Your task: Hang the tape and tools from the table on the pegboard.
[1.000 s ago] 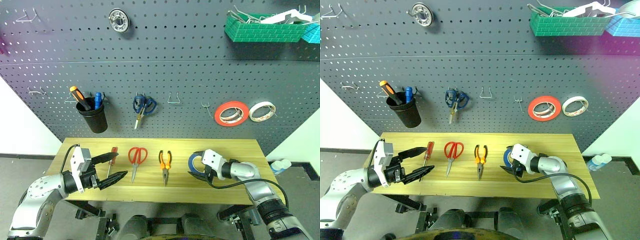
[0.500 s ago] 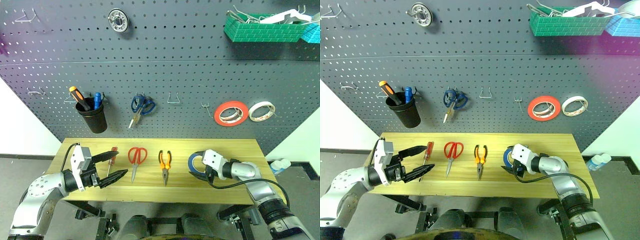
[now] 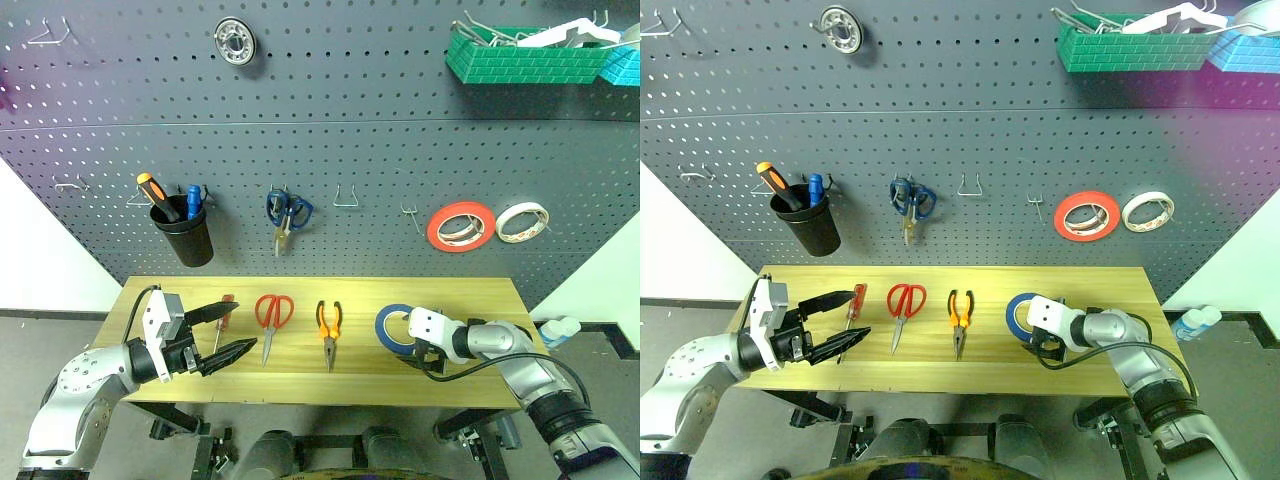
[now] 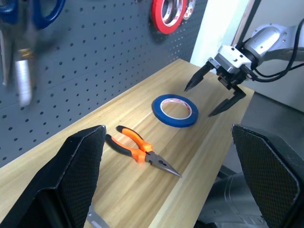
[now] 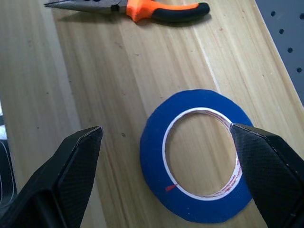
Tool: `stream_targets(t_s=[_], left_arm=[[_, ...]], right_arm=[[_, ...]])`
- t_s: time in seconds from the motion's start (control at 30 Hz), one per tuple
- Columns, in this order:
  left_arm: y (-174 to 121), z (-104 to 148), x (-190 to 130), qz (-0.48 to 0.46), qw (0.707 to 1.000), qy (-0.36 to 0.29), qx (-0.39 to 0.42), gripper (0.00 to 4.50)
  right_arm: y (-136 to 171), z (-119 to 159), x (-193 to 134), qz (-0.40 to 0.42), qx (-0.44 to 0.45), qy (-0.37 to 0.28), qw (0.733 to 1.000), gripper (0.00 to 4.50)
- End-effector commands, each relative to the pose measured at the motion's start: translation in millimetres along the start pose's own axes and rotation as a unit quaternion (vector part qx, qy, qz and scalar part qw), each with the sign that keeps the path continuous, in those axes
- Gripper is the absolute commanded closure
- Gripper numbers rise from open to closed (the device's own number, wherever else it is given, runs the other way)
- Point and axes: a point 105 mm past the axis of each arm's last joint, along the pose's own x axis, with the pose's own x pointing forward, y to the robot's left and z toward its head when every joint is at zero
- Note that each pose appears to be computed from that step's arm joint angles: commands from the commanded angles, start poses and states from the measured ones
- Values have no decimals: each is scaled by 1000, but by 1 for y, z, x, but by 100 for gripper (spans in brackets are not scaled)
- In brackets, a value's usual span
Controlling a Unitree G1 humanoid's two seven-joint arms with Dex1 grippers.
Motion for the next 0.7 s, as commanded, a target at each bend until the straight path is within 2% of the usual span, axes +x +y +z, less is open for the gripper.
stream_targets(t_s=[0.03,0.7], left_arm=[[-1,9,1,-2,1000,-9,17,8],[1,17,-2,32,999,-19,28,8]], right_arm=[[-10,15,-1,-16,-31,-13,999,0],[1,2,-7,-22,1,4,1000,0]])
